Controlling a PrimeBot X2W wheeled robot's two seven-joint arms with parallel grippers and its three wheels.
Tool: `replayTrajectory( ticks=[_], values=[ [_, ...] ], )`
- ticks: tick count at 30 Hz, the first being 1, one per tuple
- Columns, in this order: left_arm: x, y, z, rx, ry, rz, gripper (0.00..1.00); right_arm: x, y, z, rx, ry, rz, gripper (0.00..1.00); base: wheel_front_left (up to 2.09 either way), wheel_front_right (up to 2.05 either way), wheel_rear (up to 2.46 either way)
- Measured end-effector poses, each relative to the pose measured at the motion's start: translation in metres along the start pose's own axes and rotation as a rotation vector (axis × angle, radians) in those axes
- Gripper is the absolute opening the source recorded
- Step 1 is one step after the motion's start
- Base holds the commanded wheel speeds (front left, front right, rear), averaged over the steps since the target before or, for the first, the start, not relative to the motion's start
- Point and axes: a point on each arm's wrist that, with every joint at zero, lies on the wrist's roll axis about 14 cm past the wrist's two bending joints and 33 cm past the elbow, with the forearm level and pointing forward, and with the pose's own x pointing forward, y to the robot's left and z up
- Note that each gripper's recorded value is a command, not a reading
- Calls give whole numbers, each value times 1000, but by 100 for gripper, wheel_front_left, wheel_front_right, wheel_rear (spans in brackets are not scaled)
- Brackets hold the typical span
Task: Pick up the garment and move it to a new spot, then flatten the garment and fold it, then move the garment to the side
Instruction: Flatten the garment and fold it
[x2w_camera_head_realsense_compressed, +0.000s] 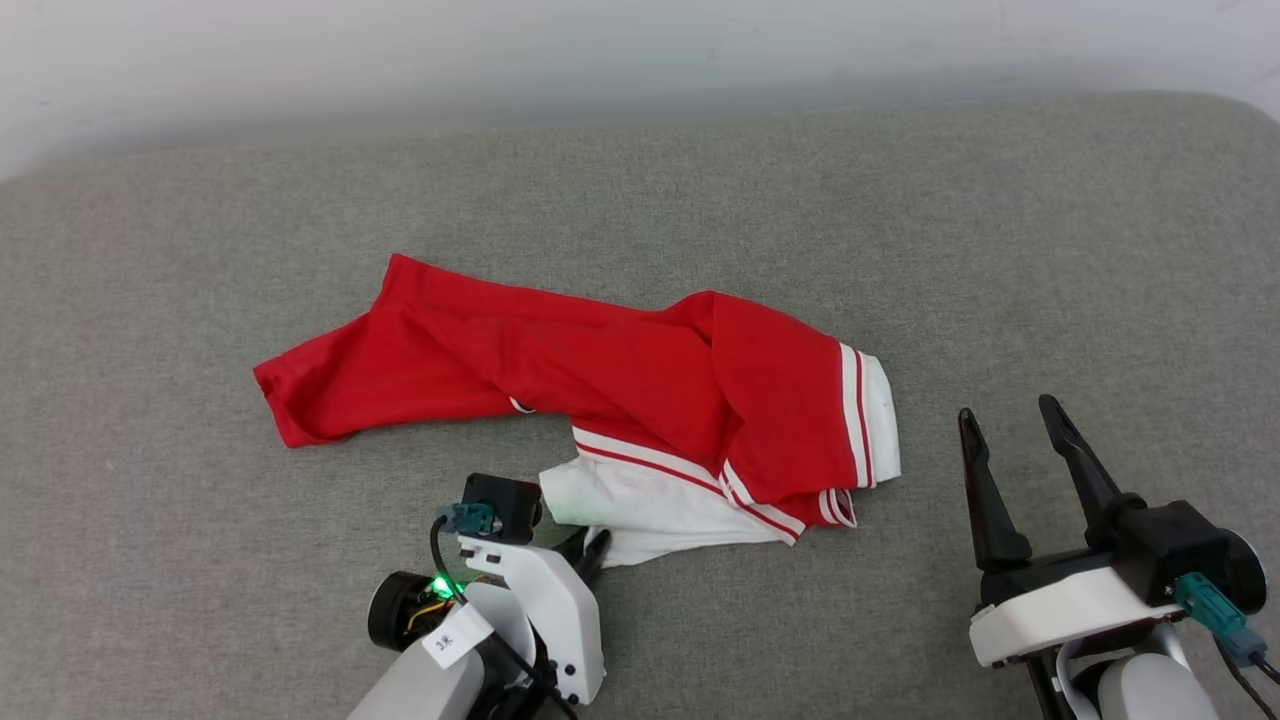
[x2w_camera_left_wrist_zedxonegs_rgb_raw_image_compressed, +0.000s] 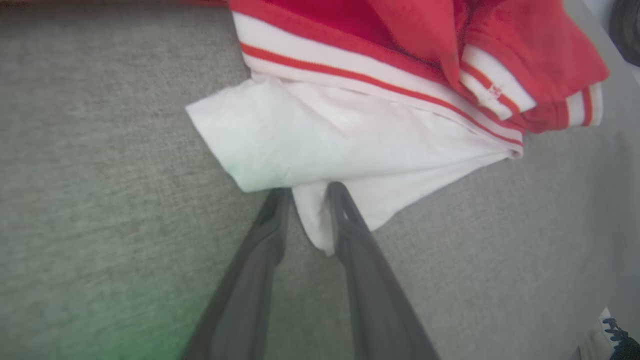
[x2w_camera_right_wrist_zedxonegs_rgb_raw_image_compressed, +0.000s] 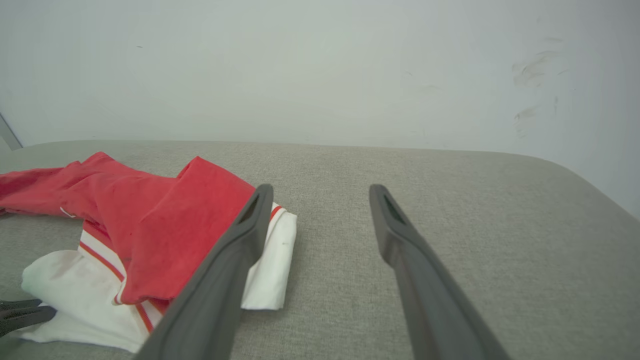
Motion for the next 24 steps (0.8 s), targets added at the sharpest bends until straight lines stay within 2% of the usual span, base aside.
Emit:
replayTrajectory(
  ticks=[5,9,17,24],
  values=[
    [-9,9,3,-16,-63,33,0,-1,3,4,0,-11,8,100,0,0,0],
    [-30,31,19,-41,-177,106,0,-3,8,8,-1,-20,21,100,0,0,0],
    [-108,98,53,-92,-417,325,0,-9,28,14,7,-34,78,100,0,0,0],
    [-174,145,36,-148,-484,524,0,-9,43,12,6,-23,121,100,0,0,0]
  ],
)
